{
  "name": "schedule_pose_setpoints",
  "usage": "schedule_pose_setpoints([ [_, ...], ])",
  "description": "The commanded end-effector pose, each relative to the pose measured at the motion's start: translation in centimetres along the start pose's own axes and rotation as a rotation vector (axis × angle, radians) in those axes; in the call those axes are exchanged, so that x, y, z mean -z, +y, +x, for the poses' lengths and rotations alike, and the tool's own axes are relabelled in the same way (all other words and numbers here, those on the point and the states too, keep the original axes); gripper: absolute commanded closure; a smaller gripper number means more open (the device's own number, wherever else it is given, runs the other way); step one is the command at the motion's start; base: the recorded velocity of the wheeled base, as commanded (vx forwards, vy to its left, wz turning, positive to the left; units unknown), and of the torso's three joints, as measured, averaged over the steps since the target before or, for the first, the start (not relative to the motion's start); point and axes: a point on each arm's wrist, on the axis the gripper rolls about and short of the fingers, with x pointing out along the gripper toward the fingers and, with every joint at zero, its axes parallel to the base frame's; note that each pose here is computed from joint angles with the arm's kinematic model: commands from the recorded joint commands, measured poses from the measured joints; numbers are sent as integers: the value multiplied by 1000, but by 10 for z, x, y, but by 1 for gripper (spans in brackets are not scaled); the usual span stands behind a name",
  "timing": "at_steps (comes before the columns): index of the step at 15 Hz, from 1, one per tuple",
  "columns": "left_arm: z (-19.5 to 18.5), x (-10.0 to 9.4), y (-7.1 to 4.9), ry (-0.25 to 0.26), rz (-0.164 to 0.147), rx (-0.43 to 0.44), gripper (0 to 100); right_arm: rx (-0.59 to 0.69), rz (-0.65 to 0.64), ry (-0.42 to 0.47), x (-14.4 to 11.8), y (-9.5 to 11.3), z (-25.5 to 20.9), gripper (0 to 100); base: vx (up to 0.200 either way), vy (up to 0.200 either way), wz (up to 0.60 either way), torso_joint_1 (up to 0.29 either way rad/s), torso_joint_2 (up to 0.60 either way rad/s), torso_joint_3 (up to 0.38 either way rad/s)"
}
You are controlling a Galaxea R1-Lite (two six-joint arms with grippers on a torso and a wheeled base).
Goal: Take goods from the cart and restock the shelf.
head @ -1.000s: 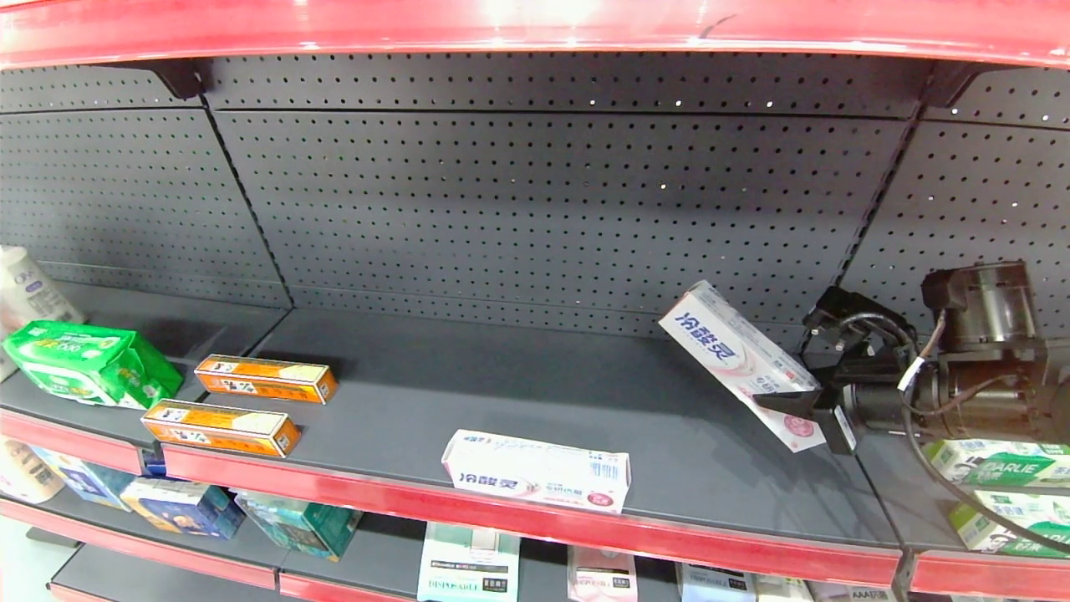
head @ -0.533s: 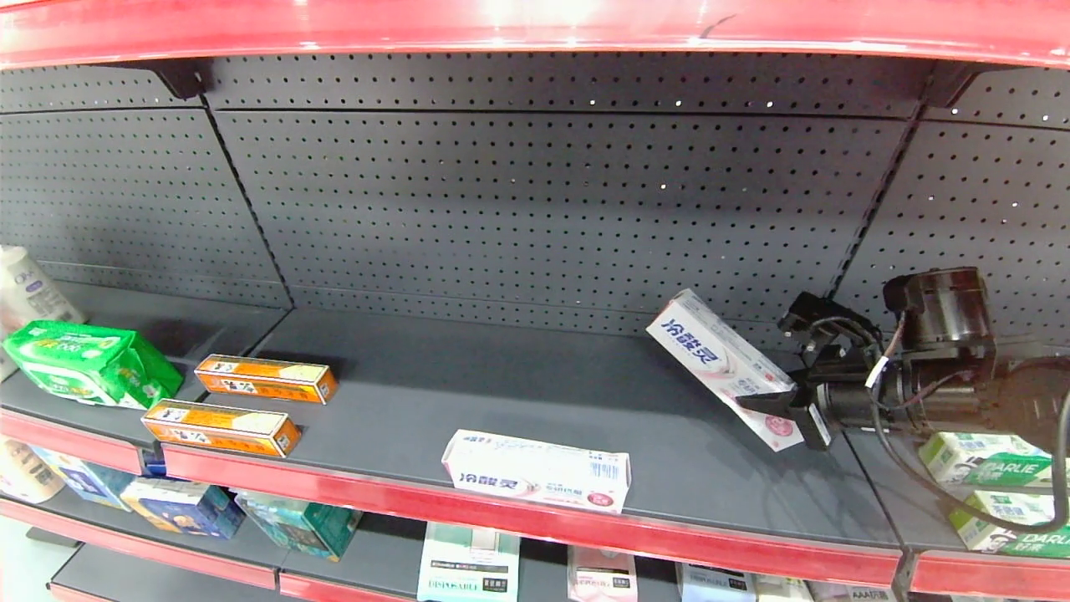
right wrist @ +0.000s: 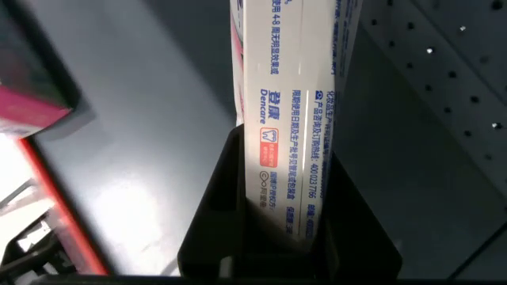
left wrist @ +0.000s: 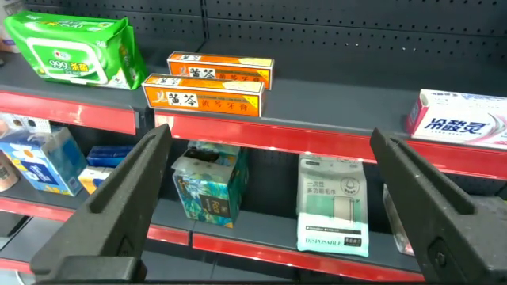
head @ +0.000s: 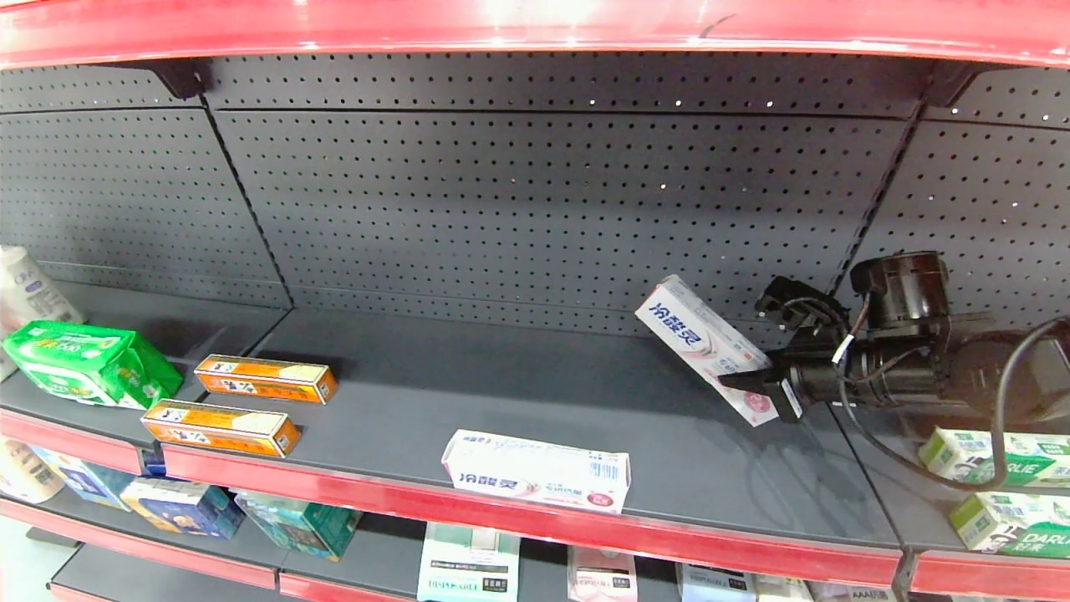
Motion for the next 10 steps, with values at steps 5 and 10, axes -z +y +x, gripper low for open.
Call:
schedule_pose_setpoints([
  [5, 0, 0, 0, 0, -1, -1, 0, -20, -42, 9, -9, 3, 26, 100, 0, 0, 0, 0, 0, 0],
  [10, 0, 0, 0, 0, -1, 0, 0, -87, -117, -13, -29, 18, 61, 100, 0, 0, 0, 0, 0, 0],
])
